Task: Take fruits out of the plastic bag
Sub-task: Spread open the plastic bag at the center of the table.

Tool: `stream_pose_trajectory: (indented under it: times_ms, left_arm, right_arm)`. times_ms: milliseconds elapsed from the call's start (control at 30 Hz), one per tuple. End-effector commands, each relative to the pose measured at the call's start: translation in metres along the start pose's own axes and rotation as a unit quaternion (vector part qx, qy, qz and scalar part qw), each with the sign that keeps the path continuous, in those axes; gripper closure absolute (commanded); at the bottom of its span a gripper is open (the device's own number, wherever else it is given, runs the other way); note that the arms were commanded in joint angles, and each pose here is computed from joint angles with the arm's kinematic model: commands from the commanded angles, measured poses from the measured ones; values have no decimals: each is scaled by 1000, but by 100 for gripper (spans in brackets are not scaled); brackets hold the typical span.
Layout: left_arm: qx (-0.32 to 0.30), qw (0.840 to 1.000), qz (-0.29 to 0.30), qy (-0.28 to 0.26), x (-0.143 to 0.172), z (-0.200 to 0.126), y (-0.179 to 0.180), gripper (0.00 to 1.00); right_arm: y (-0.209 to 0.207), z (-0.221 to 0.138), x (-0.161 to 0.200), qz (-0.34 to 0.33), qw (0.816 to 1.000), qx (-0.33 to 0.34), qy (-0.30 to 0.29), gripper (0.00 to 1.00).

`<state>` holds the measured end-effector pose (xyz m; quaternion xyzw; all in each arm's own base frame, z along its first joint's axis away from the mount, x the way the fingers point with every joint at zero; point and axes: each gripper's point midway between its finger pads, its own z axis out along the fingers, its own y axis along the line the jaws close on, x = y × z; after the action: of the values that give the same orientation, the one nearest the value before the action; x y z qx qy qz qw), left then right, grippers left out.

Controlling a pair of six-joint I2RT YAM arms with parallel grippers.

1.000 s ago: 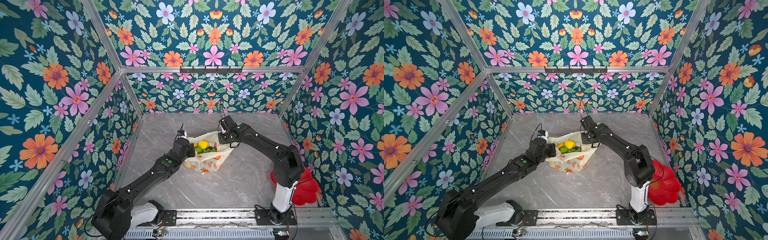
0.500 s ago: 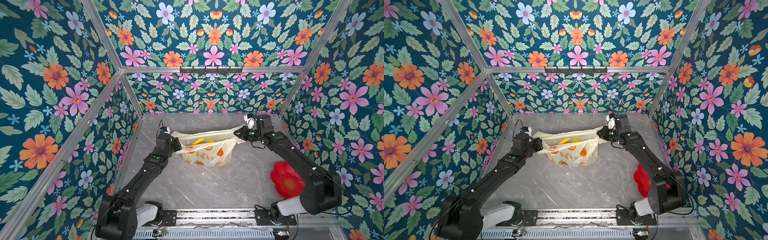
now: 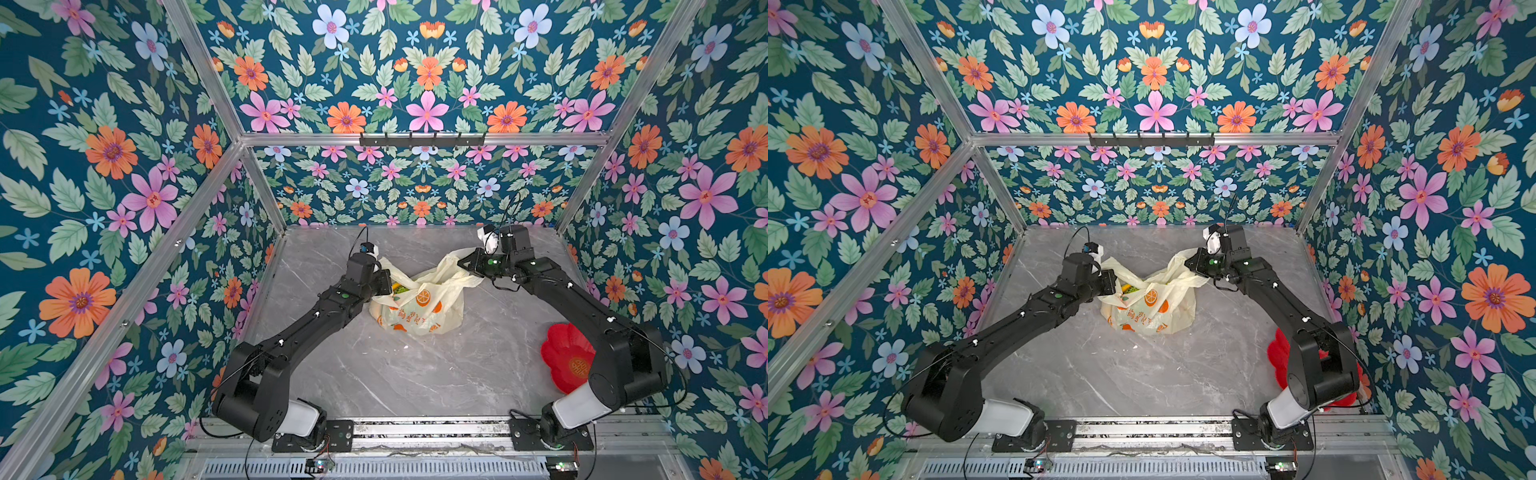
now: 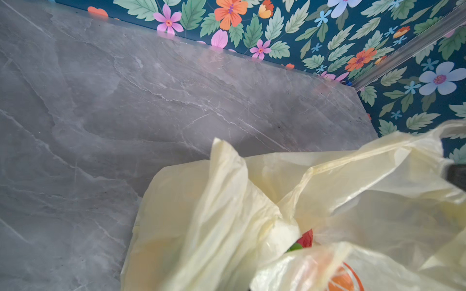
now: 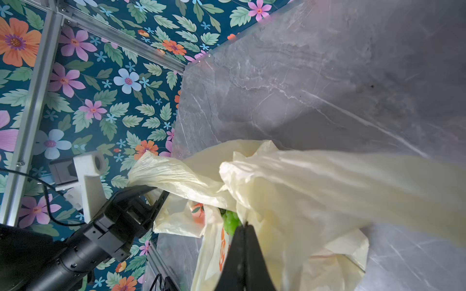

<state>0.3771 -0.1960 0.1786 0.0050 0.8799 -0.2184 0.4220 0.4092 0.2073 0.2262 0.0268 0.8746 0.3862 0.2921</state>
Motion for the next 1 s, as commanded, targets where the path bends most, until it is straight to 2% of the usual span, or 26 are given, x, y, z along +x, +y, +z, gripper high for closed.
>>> stream_pose_trajectory:
  times_ms: [0,133,200,300,367,533,633,767,800,900,967]
  left_arm:
    - [-13,1000,-6,-19,0,-11,8,100]
    - [-31,998,-30,-44,6,-27,23,100]
    - [-53,996,-47,-61,9,-37,42,100]
    - [-82,988,-111,-66,16,-45,85,100]
    - [-67,984,-149,-68,17,-46,101,100]
    - [-17,988,-149,-41,17,-32,85,100]
    - [14,991,-129,-37,12,-26,63,100]
    - [11,995,-97,-32,8,-25,43,100]
    - [8,995,-95,-34,8,-26,42,100]
    - [4,995,-91,-38,11,-29,40,100]
    - [0,995,-89,-39,15,-31,38,100]
  right_arm:
    - [-8,-1,-1,-14,999,29,1,100]
    - [-8,-5,-2,-20,999,32,-7,100]
    - [-9,-8,-5,-21,999,35,-16,100]
    - [-13,-13,-20,-5,999,18,-33,100]
    - [-13,-12,-30,10,999,-8,-40,100]
    - [4,10,-39,-4,999,-41,-29,100]
    - [6,32,-33,-17,999,-30,-8,100]
    - [7,40,-27,-28,1000,-2,6,100]
    - [4,37,-26,-30,999,15,3,95]
    - [-2,24,-21,-48,996,76,-1,68]
    - [-1,15,-15,-69,991,114,-2,56]
